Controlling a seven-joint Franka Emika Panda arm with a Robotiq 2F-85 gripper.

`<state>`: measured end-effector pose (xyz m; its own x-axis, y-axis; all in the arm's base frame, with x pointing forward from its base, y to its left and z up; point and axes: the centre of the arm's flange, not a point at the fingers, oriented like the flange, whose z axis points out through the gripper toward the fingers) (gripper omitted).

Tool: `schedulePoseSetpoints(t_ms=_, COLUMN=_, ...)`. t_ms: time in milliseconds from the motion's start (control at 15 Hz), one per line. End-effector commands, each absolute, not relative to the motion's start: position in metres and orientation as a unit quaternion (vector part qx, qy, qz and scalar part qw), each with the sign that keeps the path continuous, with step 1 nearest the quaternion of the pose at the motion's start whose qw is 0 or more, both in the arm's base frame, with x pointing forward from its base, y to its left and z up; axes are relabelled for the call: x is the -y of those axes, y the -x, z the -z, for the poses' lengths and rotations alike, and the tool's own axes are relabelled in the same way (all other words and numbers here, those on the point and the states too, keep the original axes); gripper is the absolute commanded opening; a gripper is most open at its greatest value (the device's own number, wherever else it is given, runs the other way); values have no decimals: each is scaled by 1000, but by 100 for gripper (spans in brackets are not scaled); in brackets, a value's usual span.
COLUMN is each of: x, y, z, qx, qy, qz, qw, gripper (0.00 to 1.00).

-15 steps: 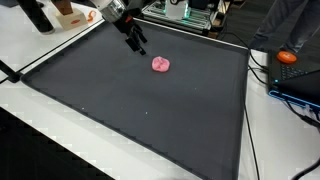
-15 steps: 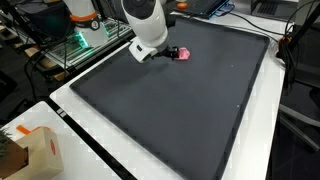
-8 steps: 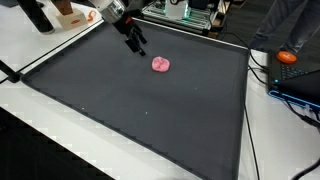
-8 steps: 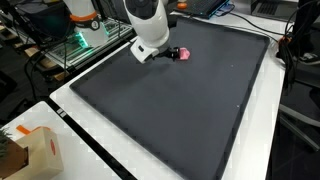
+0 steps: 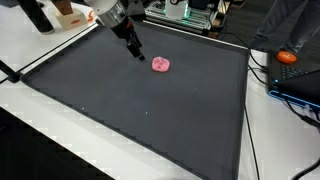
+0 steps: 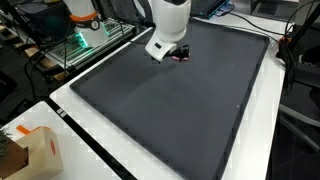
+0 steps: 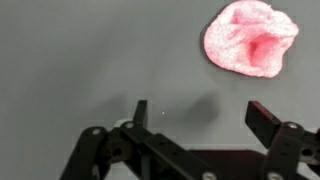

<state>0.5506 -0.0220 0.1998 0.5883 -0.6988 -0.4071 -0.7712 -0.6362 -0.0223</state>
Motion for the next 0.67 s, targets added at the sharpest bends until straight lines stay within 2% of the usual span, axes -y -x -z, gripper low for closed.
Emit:
schedulePoseSetpoints(t_ms=0, x=3, y=-584, z=-195, qx=-351, qy=920, qz=-161, qw=64, gripper=100)
schedulePoseSetpoints(t_ms=600, x=-81, y=-627, z=-202, qx=-128, qy=980, qz=-144, qw=43, gripper=100)
